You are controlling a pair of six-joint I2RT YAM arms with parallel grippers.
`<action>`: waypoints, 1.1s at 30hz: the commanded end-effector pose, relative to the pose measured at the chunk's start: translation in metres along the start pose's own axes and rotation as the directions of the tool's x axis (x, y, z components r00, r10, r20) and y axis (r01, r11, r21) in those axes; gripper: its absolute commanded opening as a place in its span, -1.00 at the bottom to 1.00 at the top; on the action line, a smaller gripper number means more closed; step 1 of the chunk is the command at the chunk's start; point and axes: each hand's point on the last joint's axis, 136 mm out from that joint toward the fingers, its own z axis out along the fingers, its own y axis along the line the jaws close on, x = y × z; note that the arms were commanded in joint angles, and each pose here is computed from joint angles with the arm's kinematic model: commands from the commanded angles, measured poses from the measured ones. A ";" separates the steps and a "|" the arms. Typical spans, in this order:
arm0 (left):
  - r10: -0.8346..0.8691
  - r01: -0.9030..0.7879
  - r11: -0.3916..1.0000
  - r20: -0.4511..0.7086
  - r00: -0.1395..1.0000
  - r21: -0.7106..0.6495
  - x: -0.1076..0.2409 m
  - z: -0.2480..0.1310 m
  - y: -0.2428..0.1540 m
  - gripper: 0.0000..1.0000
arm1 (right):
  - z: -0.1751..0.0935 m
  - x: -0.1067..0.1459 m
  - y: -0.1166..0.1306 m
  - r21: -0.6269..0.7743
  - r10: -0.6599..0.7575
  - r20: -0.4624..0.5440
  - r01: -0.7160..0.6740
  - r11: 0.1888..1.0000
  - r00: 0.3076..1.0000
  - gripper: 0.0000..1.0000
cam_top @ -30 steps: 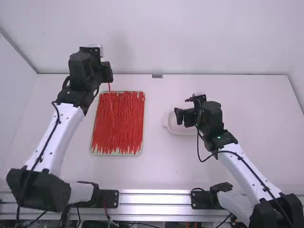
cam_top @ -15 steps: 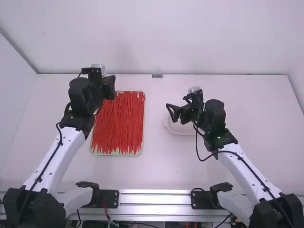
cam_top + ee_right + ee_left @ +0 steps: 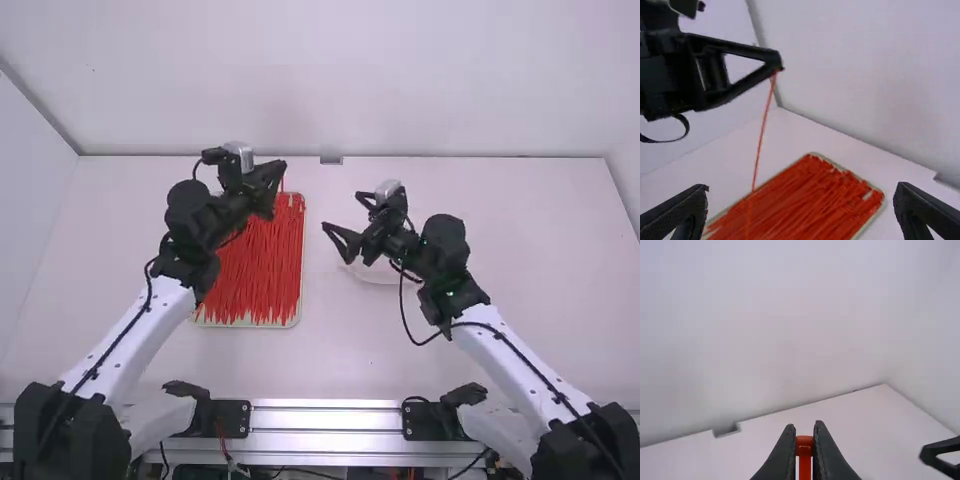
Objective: Fasten the cable tie
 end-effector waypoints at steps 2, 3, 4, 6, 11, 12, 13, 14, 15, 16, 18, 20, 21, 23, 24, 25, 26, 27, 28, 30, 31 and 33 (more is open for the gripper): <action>-0.010 0.009 0.998 0.030 1.000 0.061 -0.009 -0.002 -0.023 -0.96 | 0.008 -0.007 0.001 0.061 -0.009 0.034 0.007 0.998 0.999 0.98; -0.015 0.012 0.997 0.038 0.999 0.077 -0.010 -0.001 -0.028 -0.96 | 0.011 -0.010 0.002 0.077 -0.016 0.051 0.012 0.997 0.999 0.97; -0.020 0.016 0.996 0.043 0.999 0.086 -0.011 -0.001 -0.032 -0.96 | 0.013 -0.010 0.002 0.086 -0.019 0.057 0.014 0.996 0.998 0.97; -0.027 0.021 0.994 0.051 0.998 0.108 -0.013 0.000 -0.040 -0.96 | 0.018 -0.012 0.004 0.104 -0.026 0.079 0.018 0.994 0.997 0.98; -0.020 0.008 0.987 0.072 0.997 0.162 -0.016 0.002 -0.060 -0.96 | 0.035 -0.009 0.006 0.132 -0.037 0.117 0.021 0.991 0.992 0.97; -0.019 0.006 0.986 0.077 0.997 0.168 -0.017 0.002 -0.062 -0.96 | 0.038 -0.009 0.007 0.126 -0.039 0.122 0.023 0.992 0.992 0.97; -0.018 0.004 0.985 0.081 0.997 0.173 -0.018 0.002 -0.064 -0.96 | 0.042 -0.007 0.008 0.117 -0.040 0.127 0.025 0.993 0.991 0.98; -0.018 0.003 0.985 0.083 0.996 0.175 -0.019 0.002 -0.065 -0.96 | 0.045 -0.006 0.007 0.112 -0.040 0.127 0.026 0.993 0.991 1.00; -0.018 0.003 0.985 0.083 0.996 0.175 -0.019 0.002 -0.065 -0.96 | 0.046 -0.006 0.006 0.111 -0.041 0.128 0.026 0.993 0.991 0.99; -0.021 0.007 0.985 0.084 0.996 0.171 -0.019 0.001 -0.063 -0.96 | 0.049 -0.004 0.004 0.113 -0.032 0.126 0.018 0.993 0.992 0.97; -0.025 0.011 0.985 0.082 0.996 0.175 -0.018 0.002 -0.065 -0.96 | 0.053 -0.001 0.002 0.114 0.009 0.122 -0.023 0.993 0.993 0.96; -0.024 0.010 0.986 0.083 0.996 0.168 -0.019 0.002 -0.062 -0.96 | 0.056 0.000 -0.003 0.120 0.014 0.115 -0.027 0.992 0.993 0.87; -0.024 0.010 0.986 0.085 0.996 0.165 -0.019 0.001 -0.061 -0.96 | 0.057 0.002 -0.005 0.121 0.019 0.112 -0.032 0.992 0.993 0.76; -0.024 0.010 0.986 0.085 0.996 0.166 -0.019 0.001 -0.062 -0.96 | 0.056 0.002 -0.006 0.116 0.017 0.111 -0.030 0.993 0.994 0.56; -0.024 0.010 0.986 0.085 0.996 0.166 -0.019 0.001 -0.062 -0.96 | 0.056 0.002 -0.004 0.105 0.017 0.110 -0.029 0.994 0.994 0.46; -0.024 0.009 0.986 0.086 0.996 0.165 -0.020 0.001 -0.061 -0.96 | 0.056 0.001 -0.003 0.099 0.017 0.111 -0.028 0.995 0.994 0.30; -0.023 0.008 0.986 0.089 0.996 0.166 -0.020 0.001 -0.062 -0.96 | 0.056 0.001 -0.003 0.099 0.016 0.112 -0.028 0.995 0.994 0.20; -0.023 0.008 0.986 0.089 0.996 0.166 -0.020 0.001 -0.062 -0.96 | 0.056 0.000 -0.003 0.099 0.015 0.114 -0.027 0.995 0.993 0.06; -0.023 0.008 0.986 0.088 0.996 0.167 -0.020 0.001 -0.062 -0.96 | 0.056 0.000 -0.003 0.099 0.015 0.114 -0.027 0.995 0.993 -0.10; -0.023 0.008 0.986 0.088 0.996 0.164 -0.020 0.001 -0.061 -0.95 | 0.055 0.000 -0.005 0.105 0.015 0.117 -0.027 0.994 0.993 -0.13; -0.023 0.009 0.986 0.087 0.996 0.165 -0.020 0.001 -0.061 -0.96 | 0.055 -0.001 -0.005 0.104 0.015 0.119 -0.027 0.994 0.993 -0.05; -0.024 0.010 0.986 0.084 0.996 0.166 -0.019 0.001 -0.062 -0.96 | 0.055 -0.004 -0.004 0.102 0.010 0.130 -0.023 0.995 0.992 0.15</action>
